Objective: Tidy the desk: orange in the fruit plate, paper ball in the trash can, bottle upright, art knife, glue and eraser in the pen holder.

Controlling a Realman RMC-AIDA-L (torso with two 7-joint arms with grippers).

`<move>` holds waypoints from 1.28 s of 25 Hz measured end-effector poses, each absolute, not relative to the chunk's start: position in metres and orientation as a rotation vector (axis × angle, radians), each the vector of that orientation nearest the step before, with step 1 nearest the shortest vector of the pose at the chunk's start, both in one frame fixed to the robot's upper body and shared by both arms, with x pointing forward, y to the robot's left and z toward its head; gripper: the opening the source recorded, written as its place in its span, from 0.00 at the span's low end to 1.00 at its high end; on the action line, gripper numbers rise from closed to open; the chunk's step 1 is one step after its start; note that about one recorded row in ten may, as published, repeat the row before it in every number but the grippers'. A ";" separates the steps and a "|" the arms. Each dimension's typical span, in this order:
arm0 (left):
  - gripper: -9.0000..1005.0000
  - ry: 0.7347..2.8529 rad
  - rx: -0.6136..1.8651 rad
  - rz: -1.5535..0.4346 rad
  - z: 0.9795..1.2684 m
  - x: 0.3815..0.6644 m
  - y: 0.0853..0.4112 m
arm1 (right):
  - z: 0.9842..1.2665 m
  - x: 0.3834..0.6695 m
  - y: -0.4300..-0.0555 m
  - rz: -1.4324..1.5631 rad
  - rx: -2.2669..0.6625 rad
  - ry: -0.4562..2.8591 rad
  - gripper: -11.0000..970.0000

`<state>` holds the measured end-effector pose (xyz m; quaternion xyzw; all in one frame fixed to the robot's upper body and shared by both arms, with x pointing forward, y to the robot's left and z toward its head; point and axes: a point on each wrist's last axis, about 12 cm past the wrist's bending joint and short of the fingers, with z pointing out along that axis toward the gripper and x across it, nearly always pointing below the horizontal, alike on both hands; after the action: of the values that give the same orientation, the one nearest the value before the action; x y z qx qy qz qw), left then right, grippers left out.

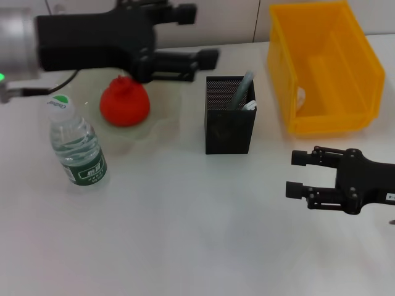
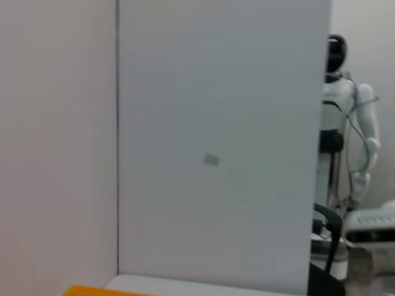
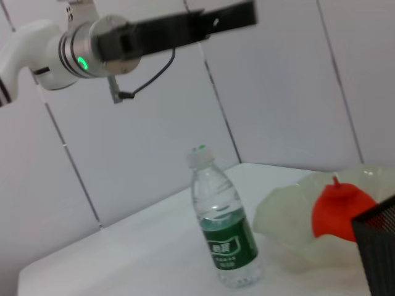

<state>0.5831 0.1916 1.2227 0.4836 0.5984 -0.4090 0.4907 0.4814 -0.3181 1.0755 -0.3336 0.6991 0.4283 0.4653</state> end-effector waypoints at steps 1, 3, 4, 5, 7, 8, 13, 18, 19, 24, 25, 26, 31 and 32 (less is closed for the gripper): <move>0.86 1.463 1.217 -0.990 1.222 0.575 0.211 | 1.081 0.483 -0.319 1.051 -0.847 1.701 0.78; 0.86 1.476 1.239 -0.984 1.219 0.568 0.221 | 1.088 0.486 -0.319 1.041 -0.878 1.692 0.78; 0.86 1.478 1.247 -0.978 1.219 0.566 0.223 | 1.088 0.486 -0.319 1.041 -0.878 1.692 0.78; 0.86 1.485 1.249 -0.972 1.217 0.563 0.227 | 1.092 0.488 -0.319 1.035 -0.898 1.689 0.78; 0.86 1.494 1.256 -0.951 1.216 0.555 0.235 | 1.098 0.492 -0.316 1.030 -0.934 1.687 0.78; 0.86 1.499 1.253 -0.938 1.215 0.551 0.241 | 1.104 0.497 -0.312 1.026 -0.970 1.687 0.78; 0.86 1.507 1.240 -0.923 1.216 0.529 0.265 | 1.120 0.510 -0.296 1.032 -1.087 1.681 0.78; 0.86 1.517 1.236 -0.959 1.207 0.513 0.282 | 1.133 0.522 -0.274 1.052 -1.220 1.650 0.78; 0.86 1.518 1.236 -0.963 1.206 0.511 0.283 | 1.135 0.524 -0.269 1.057 -1.246 1.640 0.78; 0.86 1.529 1.230 -0.987 1.194 0.503 0.288 | 1.142 0.531 -0.253 1.068 -1.331 1.596 0.78; 0.86 1.532 1.228 -0.996 1.189 0.502 0.289 | 1.144 0.533 -0.249 1.070 -1.350 1.586 0.78; 0.86 1.539 1.228 -1.010 1.182 0.500 0.291 | 1.148 0.535 -0.243 1.071 -1.380 1.569 0.78; 0.86 1.558 1.259 -0.994 1.168 0.498 0.296 | 1.155 0.537 -0.236 1.063 -1.422 1.558 0.78; 0.86 1.558 1.259 -0.994 1.168 0.498 0.296 | 1.155 0.537 -0.236 1.063 -1.422 1.558 0.78</move>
<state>0.4978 0.2958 1.1684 0.5062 0.6266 -0.3996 0.4376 0.5371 -0.2362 1.1548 -0.5568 0.6101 0.4162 0.3801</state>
